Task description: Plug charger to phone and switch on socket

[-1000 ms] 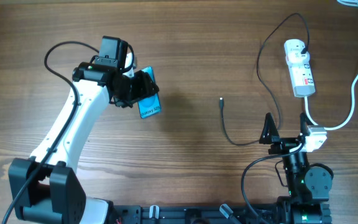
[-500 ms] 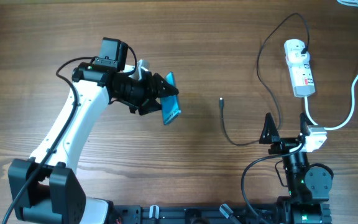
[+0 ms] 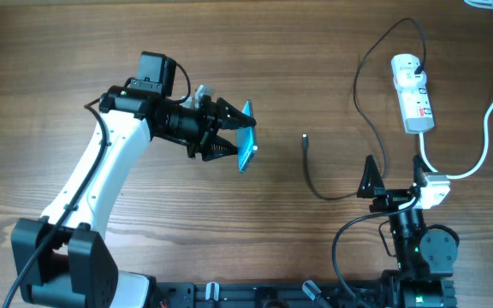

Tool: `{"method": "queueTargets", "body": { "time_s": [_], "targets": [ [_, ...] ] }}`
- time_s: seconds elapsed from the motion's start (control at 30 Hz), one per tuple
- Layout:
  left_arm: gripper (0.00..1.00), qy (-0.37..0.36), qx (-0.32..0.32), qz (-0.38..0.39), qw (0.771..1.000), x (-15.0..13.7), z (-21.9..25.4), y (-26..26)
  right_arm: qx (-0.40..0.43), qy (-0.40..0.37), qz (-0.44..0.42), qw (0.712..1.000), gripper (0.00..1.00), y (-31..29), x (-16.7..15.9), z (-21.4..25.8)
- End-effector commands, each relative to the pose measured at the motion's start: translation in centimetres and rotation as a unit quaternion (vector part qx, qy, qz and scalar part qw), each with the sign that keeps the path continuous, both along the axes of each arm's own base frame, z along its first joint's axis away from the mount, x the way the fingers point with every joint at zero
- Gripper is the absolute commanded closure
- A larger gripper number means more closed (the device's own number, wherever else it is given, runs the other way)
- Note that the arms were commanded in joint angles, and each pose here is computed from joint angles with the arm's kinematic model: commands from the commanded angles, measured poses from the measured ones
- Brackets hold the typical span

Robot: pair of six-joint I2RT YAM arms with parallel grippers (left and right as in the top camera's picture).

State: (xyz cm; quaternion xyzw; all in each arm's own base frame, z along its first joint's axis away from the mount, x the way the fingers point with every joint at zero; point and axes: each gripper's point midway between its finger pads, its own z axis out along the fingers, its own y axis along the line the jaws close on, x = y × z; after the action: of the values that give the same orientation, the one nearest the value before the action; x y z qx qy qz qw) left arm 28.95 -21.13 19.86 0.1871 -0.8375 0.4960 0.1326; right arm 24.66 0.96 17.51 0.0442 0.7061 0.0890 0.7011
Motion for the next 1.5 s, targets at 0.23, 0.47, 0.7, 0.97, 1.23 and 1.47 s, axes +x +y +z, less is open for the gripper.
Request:
{"method": "queueTargets", "body": {
  "time_s": [0.23,0.47,0.7,0.97,1.23,1.47],
  "targets": [
    [0.65,-0.015,-0.033,-0.006,0.999,-0.2,2.3,-0.4,0.002,-0.001,-0.006,1.000,0.00,-0.2,0.0,0.0],
    [0.65,-0.015,-0.033,-0.006,0.999,-0.2,2.3,-0.4,0.002,-0.001,-0.005,1.000,0.01,-0.2,0.0,0.0],
    [0.65,-0.015,-0.033,-0.006,0.999,-0.2,2.3,-0.4,0.002,-0.001,-0.006,1.000,0.00,-0.2,0.0,0.0],
    [0.65,-0.020,-0.033,-0.007,0.999,-0.1,2.3,-0.4,0.002,-0.001,-0.005,1.000,0.00,-0.2,0.0,0.0],
    [0.64,-0.049,0.031,0.016,0.998,1.3,0.5,0.6,0.187,0.024,0.080,0.979,0.00,2.7,-0.3,0.1],
    [0.64,-0.083,0.112,0.048,0.989,3.2,-1.5,2.3,0.384,0.177,0.254,0.870,0.00,9.4,-2.9,-1.6]
  ]
}}
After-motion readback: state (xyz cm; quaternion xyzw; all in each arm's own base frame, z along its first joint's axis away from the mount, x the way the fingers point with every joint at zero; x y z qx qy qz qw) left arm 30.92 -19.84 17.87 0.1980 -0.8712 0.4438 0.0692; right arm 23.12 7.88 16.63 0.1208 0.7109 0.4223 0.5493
